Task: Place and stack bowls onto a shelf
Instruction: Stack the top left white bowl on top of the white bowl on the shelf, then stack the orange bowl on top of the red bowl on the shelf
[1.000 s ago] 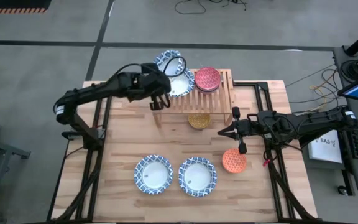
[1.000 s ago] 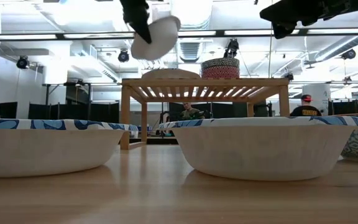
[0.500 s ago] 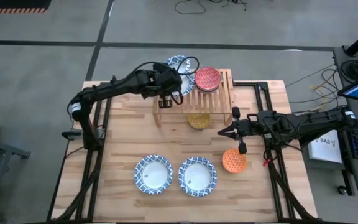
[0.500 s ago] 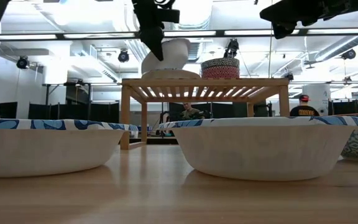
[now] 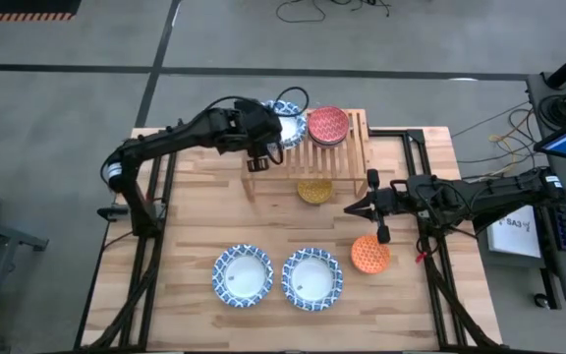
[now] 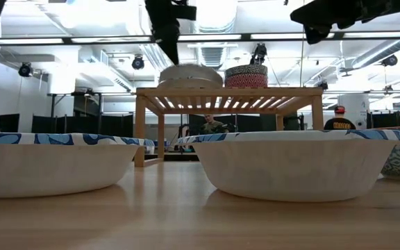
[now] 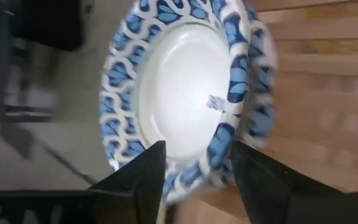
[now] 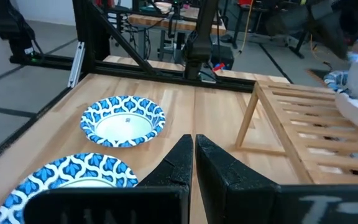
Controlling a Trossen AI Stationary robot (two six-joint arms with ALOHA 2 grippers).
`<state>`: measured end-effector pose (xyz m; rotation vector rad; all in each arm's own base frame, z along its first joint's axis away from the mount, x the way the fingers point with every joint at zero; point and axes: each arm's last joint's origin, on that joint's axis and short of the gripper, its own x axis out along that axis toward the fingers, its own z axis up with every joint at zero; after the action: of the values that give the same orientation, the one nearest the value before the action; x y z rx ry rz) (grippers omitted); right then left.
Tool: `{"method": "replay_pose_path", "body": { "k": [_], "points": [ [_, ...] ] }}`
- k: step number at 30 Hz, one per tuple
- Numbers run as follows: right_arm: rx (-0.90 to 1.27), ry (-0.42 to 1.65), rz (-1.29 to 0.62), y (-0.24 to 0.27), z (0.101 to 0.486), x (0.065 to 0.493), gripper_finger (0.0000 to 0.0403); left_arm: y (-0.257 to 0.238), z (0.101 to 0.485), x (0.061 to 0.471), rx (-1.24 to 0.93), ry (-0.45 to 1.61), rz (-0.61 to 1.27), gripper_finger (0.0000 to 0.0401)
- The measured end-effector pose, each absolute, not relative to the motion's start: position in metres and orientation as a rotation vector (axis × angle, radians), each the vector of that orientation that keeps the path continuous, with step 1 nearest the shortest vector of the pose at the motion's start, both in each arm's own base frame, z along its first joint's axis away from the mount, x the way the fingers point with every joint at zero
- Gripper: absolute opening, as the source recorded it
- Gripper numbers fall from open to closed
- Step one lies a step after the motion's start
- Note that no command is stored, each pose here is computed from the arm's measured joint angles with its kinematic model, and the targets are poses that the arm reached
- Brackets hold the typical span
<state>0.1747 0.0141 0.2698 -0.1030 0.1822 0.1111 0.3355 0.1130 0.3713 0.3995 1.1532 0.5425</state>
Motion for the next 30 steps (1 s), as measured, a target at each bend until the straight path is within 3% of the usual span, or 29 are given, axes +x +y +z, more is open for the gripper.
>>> {"method": "replay_pose_path", "body": {
  "k": [6, 12, 23, 30],
  "points": [
    [-0.025, 0.192, 0.104, 0.014, 0.269, 0.175, 0.0009, 0.098, 0.389, 0.307, 0.222, 1.067, 0.436, 0.0176],
    [0.033, 0.206, 0.103, 0.015, 0.266, 0.175, 0.0009, 0.080, 0.388, 0.265, 0.134, 0.955, 0.473, 0.0173],
    [0.160, 0.223, -0.010, 0.018, 0.252, 0.202, 0.0009, 0.021, 0.305, 0.231, -0.003, 0.460, 0.349, 0.0168],
    [0.257, 0.239, -0.053, 0.019, 0.264, 0.228, 0.0009, 0.013, 0.271, 0.215, -0.015, 0.281, 0.315, 0.0168]
  ]
}}
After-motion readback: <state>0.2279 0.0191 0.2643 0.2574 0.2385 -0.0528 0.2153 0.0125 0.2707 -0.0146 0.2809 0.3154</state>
